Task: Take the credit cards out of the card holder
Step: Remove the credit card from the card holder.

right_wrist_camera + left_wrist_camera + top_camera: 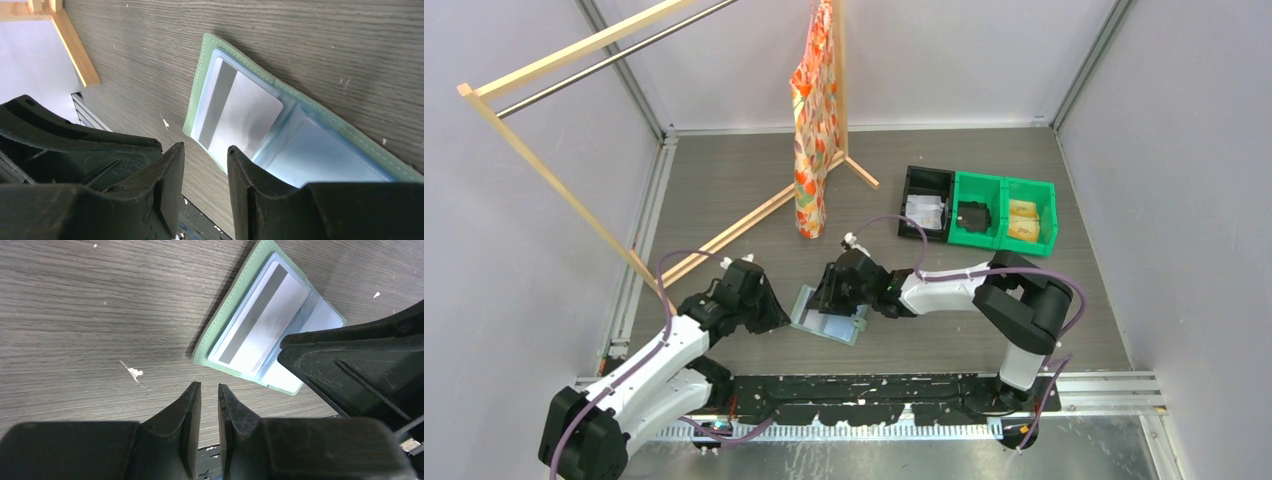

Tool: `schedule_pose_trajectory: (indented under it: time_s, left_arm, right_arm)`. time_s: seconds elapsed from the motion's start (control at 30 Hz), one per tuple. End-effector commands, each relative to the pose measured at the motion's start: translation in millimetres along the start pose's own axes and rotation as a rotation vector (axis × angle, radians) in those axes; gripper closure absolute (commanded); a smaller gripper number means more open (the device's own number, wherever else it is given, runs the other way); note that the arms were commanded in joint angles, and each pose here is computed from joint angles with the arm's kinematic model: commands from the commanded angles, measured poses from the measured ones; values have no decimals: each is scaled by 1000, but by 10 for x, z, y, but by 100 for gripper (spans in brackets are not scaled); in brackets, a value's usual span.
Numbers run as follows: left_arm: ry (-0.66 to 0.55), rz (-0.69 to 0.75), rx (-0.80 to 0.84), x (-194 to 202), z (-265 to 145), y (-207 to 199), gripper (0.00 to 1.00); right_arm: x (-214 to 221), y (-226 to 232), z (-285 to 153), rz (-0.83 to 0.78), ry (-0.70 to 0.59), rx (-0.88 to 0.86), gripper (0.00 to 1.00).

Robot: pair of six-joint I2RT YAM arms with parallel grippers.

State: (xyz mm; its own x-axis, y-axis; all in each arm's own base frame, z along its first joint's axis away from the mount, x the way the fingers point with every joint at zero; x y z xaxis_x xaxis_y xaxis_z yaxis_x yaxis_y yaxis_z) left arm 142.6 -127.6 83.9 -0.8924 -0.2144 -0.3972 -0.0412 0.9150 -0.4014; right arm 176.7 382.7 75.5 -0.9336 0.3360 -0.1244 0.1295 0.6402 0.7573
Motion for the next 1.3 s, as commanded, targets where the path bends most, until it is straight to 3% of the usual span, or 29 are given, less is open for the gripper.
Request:
schedule_pose_trajectory:
  time_s: [0.0, 0.17, 0.3, 0.4, 0.77, 1.07, 1.27]
  left_arm:
    - [-40, 22, 43, -158, -32, -126, 79]
    - [-37, 61, 66, -257, 57, -216, 74]
    - [-29, 87, 53, -342, 174, -216, 47]
    - [-25, 84, 70, -398, 261, -211, 43]
    - [-31, 59, 149, -371, 437, -213, 46]
    - [30, 37, 261, -200, 442, -288, 58]
    - [64, -25, 266, 5, 371, -208, 63]
  right_arm:
    - [-57, 158, -192, -30, -42, -42, 58]
    - [-25, -23, -227, -3, -47, -5, 58]
    - [18, -124, -181, 44, -33, -16, 58]
    - [21, -120, -147, 74, -31, -36, 58]
    - [-87, -378, -170, 259, -43, -54, 59]
    - [-76, -510, -157, 267, -31, -22, 59]
    - [-211, -587, -265, 177, -36, 79, 59]
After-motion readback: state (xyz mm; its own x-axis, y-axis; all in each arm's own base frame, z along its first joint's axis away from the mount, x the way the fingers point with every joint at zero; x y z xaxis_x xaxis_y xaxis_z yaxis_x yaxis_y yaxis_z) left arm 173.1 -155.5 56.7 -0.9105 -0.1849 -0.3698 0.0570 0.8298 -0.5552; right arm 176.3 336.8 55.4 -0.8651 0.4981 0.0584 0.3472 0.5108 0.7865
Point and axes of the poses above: each gripper's point midway between its finger pads, its own z axis out along the fingers, its own y axis along the line the jaws close on, x = y × z, the point moved 4 cm from there along -z, back along the fingers, and after that the axes turned 11 degrees about z, right-handed, at the moved point
